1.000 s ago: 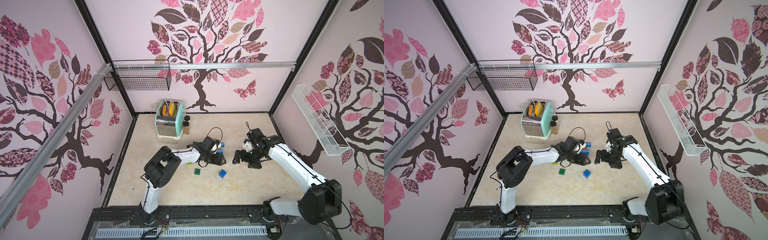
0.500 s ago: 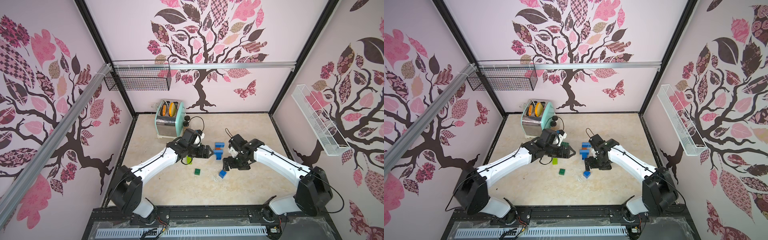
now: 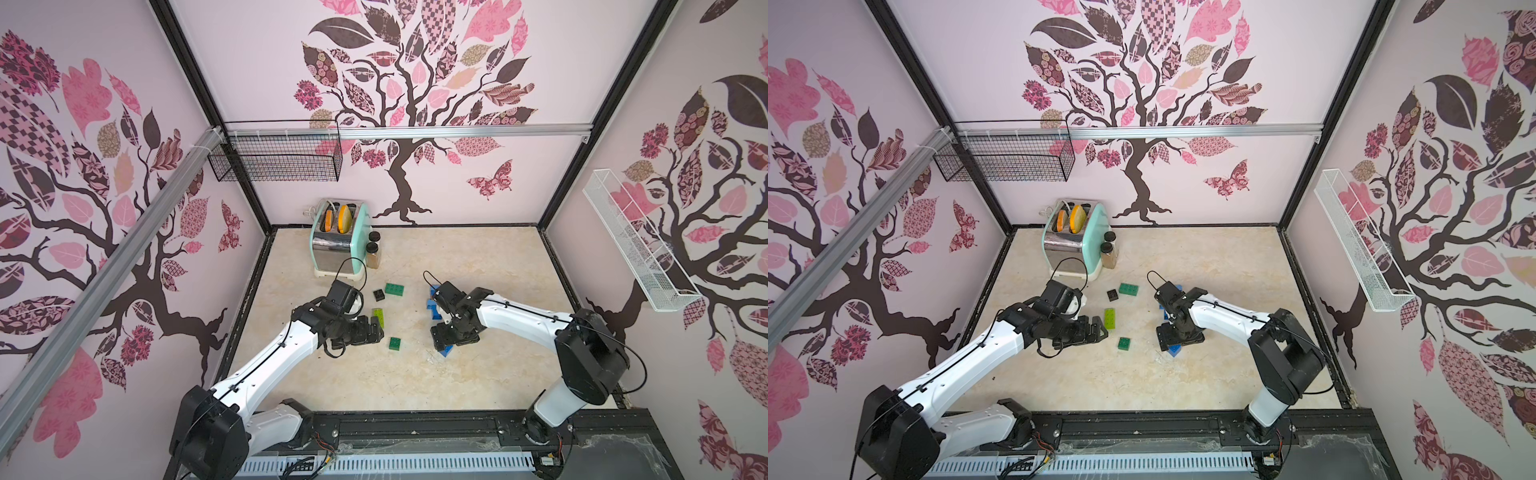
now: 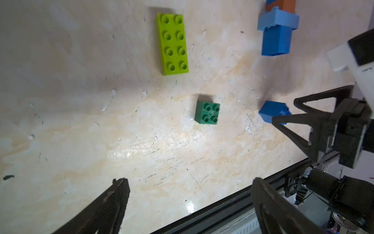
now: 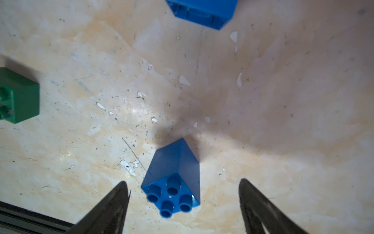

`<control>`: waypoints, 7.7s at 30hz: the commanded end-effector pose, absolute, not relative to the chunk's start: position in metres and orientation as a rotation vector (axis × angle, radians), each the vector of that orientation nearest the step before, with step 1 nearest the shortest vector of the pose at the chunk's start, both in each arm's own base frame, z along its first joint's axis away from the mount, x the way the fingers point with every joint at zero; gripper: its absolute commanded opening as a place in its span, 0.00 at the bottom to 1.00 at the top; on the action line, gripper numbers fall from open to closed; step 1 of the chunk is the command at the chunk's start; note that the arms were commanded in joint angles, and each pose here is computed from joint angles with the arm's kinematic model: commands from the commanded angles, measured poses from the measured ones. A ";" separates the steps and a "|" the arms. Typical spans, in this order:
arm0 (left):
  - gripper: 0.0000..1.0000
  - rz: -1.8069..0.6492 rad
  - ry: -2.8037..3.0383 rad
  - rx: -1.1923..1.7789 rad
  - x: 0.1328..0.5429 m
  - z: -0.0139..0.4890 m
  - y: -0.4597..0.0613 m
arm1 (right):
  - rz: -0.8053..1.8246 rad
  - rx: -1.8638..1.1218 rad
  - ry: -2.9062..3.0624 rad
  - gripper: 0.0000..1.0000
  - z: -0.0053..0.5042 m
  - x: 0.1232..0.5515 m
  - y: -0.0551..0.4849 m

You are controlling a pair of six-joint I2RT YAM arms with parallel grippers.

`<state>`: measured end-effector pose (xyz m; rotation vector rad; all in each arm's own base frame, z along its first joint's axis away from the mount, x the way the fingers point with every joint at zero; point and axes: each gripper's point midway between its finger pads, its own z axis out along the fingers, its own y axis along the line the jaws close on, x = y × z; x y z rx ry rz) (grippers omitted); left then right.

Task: Assemble the letter f with lego
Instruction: Place the lego brick at the center of the board, then move the lego brick at the center of the board, then pick up the lego brick from the center of the board, then assemble the lego brick with the lego brick.

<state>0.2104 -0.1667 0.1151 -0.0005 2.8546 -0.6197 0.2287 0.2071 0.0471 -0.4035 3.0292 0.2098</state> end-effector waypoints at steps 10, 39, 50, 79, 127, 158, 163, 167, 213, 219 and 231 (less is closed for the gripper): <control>0.95 -0.577 2.872 -0.049 0.206 0.114 -0.158 | 0.205 -0.447 2.997 0.68 0.045 0.237 0.219; 0.92 -0.529 2.866 -0.080 0.209 0.112 -0.150 | 0.275 -0.367 3.053 0.31 0.051 0.233 0.247; 0.92 -0.489 2.870 -0.080 0.214 0.109 -0.147 | 0.235 -0.221 3.118 0.31 0.045 0.271 0.285; 0.93 -0.553 2.832 -0.071 0.215 0.130 -0.150 | 0.241 -0.176 2.987 0.94 0.104 0.325 0.318; 0.93 -0.502 2.910 -0.045 0.216 0.108 -0.147 | 0.191 0.252 2.881 0.76 0.026 0.438 0.340; 0.93 -0.822 2.843 -0.092 0.228 0.113 -0.164 | 0.300 -0.130 2.846 0.65 0.149 0.361 0.328; 0.93 -1.016 2.774 -0.114 0.226 0.120 -0.174 | 0.340 -0.181 2.885 0.66 0.150 0.314 0.310; 0.93 -1.199 2.724 -0.027 0.219 0.133 -0.191 | 0.346 -0.178 2.905 0.67 0.141 0.290 0.294; 0.89 -1.222 2.516 -0.153 0.206 0.137 -0.185 | 0.333 -0.283 2.966 0.68 0.073 0.268 0.283; 0.89 -1.203 2.528 -0.169 0.207 0.133 -0.183 | 0.311 -0.299 2.969 0.69 0.067 0.269 0.282; 0.88 -1.171 2.546 -0.190 0.210 0.126 -0.180 | 0.308 -0.313 2.979 0.69 0.062 0.268 0.282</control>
